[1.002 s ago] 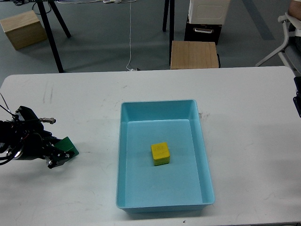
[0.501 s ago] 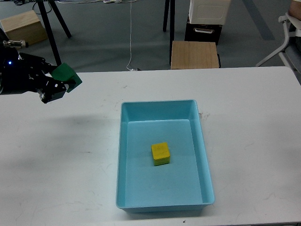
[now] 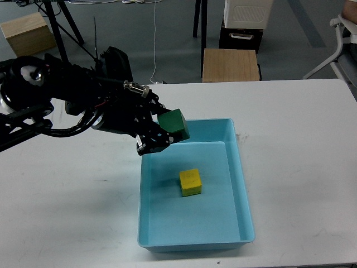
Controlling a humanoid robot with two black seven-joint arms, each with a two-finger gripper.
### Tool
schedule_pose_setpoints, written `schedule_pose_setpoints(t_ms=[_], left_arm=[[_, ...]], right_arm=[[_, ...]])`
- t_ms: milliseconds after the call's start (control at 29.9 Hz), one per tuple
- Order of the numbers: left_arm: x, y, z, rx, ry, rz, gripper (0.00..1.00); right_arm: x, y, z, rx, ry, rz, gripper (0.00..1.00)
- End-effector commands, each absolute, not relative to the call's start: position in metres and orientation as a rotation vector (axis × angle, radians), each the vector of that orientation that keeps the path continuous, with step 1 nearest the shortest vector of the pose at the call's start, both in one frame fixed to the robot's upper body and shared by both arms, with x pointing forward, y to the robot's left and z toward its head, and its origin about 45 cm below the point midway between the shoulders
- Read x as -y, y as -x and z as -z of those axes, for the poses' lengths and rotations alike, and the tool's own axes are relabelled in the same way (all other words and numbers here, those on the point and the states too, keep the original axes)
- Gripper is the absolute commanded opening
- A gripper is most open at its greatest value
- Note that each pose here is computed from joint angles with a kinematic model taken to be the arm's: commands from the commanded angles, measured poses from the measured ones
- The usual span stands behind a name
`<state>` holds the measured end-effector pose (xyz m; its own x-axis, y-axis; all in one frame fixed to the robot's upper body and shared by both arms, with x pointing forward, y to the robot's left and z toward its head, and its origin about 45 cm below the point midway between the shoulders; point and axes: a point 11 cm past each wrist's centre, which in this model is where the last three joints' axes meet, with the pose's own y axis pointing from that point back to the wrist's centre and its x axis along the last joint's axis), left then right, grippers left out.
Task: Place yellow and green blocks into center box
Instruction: 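Lift the green cube and carry it over the yellow cube, then lower the green cube onto the yellow cube and open the left gripper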
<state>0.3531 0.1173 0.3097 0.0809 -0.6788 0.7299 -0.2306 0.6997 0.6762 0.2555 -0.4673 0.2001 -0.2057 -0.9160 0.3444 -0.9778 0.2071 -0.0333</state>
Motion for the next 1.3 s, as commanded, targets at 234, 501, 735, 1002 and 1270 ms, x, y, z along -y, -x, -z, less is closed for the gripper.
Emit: schedule_pose_setpoints(t_ms=[234, 501, 735, 1002, 1270], left_arm=[[-0.101, -0.351, -0.248, 1.434, -0.85, 0.539, 0.18], [-0.095, -0.339, -0.227, 1.383, -0.82, 0.557, 0.2], [-0.08, -0.335, -0.224, 1.387, -0.792, 0.57, 0.29], [-0.08, -0.338, -0.214, 1.36, -0.803, 0.56, 0.45], [-0.08, -0.338, -0.213, 1.354, -0.802, 0.555, 0.64]], right_arm=[[0.47, -0.251, -0.193, 2.234, -1.782, -0.339, 0.98], [0.469, -0.249, -0.191, 2.236, -1.78, -0.331, 0.98], [0.469, -0.249, -0.191, 2.235, -1.781, -0.33, 0.98], [0.468, -0.248, -0.189, 2.234, -1.782, -0.321, 0.98], [0.464, -0.245, -0.183, 2.248, -1.785, -0.295, 0.98]])
